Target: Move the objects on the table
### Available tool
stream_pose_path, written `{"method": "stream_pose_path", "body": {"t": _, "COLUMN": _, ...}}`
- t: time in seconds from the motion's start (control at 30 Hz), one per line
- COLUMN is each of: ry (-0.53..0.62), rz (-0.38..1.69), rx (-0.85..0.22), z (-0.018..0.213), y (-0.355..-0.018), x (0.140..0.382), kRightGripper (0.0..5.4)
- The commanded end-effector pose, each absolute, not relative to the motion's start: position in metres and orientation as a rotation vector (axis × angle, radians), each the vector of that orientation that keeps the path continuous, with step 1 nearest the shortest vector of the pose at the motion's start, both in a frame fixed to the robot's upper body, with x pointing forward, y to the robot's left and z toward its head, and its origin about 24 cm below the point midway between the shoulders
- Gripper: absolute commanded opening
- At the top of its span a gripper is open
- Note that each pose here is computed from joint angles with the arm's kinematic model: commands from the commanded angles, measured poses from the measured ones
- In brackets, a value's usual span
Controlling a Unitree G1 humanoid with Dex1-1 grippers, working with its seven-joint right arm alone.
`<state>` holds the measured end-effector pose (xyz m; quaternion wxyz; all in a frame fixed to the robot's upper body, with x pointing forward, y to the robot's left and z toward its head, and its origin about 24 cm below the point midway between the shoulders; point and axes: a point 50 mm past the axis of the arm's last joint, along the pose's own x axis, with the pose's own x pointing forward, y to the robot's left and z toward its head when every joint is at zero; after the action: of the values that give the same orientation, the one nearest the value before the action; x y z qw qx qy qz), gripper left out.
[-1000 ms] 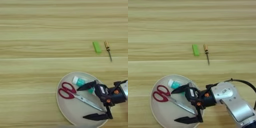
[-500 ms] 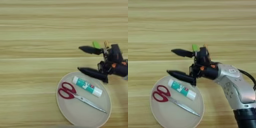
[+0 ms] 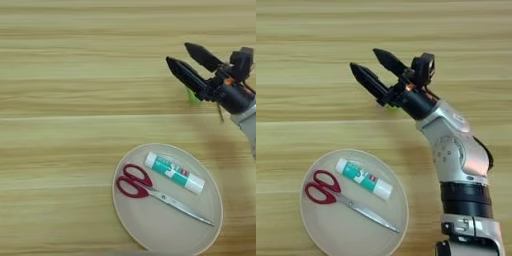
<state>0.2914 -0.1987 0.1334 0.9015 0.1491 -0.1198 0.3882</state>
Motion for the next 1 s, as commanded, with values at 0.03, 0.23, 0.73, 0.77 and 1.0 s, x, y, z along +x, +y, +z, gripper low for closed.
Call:
{"method": "stream_pose_path", "body": {"t": 0.03, "ry": -0.350, "rz": 0.671, "rx": 0.171, "z": 0.161, "y": -0.203, "x": 0.310, "kRightGripper": 5.38}}
{"method": "stream_pose_path", "body": {"t": 0.23, "ry": -0.275, "rz": 0.429, "rx": 0.031, "z": 0.147, "y": -0.215, "x": 0.332, "kRightGripper": 5.38}}
{"method": "stream_pose_path", "body": {"t": 0.73, "ry": -0.087, "rz": 0.112, "rx": -0.102, "z": 0.118, "y": -0.245, "x": 0.360, "kRightGripper": 5.38}}
{"method": "stream_pose_path", "body": {"t": 0.77, "ry": -0.080, "rz": 0.102, "rx": -0.096, "z": 0.117, "y": -0.246, "x": 0.361, "kRightGripper": 5.38}}
{"method": "stream_pose_path", "body": {"t": 1.0, "ry": -0.040, "rz": 0.031, "rx": -0.077, "z": 0.113, "y": -0.255, "x": 0.366, "kRightGripper": 5.38}}
